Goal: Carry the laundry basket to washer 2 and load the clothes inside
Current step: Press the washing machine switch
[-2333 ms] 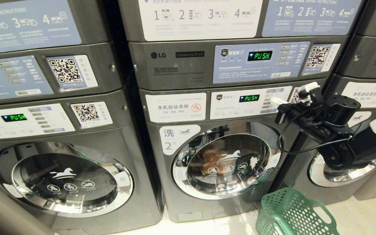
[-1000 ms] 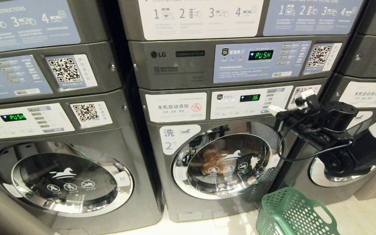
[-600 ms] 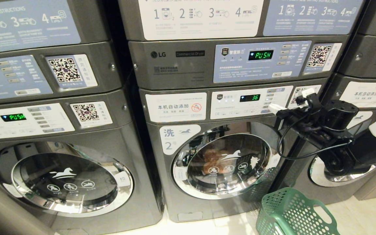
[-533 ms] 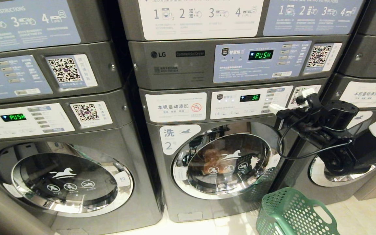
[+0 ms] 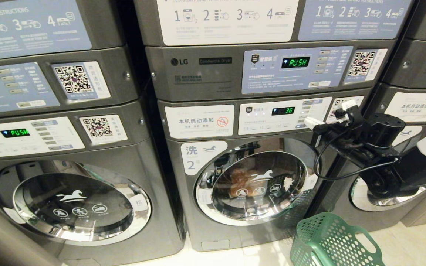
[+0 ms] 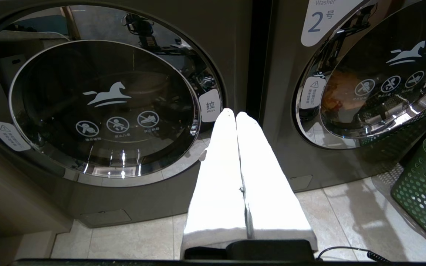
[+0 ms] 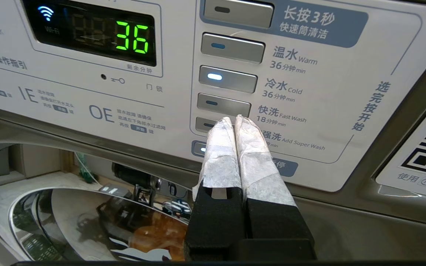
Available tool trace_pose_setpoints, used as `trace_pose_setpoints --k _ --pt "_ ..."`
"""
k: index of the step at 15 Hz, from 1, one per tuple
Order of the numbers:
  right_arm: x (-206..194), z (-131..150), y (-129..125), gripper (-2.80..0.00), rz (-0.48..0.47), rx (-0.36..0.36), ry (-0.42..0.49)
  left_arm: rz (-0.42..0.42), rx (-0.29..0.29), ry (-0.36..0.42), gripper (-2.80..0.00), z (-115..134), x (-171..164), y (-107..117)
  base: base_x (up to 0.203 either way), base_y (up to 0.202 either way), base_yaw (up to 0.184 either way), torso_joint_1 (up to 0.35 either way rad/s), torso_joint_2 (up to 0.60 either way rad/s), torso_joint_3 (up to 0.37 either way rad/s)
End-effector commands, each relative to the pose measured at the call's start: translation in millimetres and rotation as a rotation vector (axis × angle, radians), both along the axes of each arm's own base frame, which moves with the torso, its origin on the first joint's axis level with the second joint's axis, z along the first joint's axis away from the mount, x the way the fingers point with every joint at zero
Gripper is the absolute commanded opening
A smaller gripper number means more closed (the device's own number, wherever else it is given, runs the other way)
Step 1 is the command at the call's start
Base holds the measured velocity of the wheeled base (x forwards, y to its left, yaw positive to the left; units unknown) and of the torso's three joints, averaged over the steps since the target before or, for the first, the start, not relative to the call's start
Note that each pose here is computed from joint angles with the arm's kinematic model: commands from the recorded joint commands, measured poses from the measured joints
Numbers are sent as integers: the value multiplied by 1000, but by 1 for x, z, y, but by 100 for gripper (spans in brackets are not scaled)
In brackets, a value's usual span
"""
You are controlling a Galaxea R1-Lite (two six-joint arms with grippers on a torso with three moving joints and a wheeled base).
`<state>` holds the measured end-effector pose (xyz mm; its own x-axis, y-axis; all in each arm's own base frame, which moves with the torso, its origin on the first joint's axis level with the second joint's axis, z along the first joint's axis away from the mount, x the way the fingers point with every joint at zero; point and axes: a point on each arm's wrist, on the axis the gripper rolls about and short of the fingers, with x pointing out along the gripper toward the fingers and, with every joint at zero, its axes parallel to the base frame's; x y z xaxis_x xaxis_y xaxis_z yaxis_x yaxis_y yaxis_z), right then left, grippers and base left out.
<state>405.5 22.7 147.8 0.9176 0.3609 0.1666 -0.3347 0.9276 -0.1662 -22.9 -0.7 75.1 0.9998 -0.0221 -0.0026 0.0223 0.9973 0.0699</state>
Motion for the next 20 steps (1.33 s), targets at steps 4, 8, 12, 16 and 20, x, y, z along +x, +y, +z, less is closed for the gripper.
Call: trace_pose_setpoints --k 4,8,12,16,20 --pt "7 -3 -1 -280 -3 -6 -11 1 1 2 -280 0 0 0 0 0 0 0 0 0" --pt "13 -5 -2 -280 -6 -8 -17 -1 1 2 -280 0 0 0 0 0 0 0 0 0" --pt "10 -5 -2 -280 -4 -10 4 1 1 2 -280 0 0 0 0 0 0 0 0 0" --pt "-1 2 -1 -280 1 -8 19 1 1 2 -280 0 0 0 0 0 0 0 0 0" --pt "-6 2 -1 -280 4 -6 27 1 1 1 -280 0 0 0 0 0 0 0 0 0"
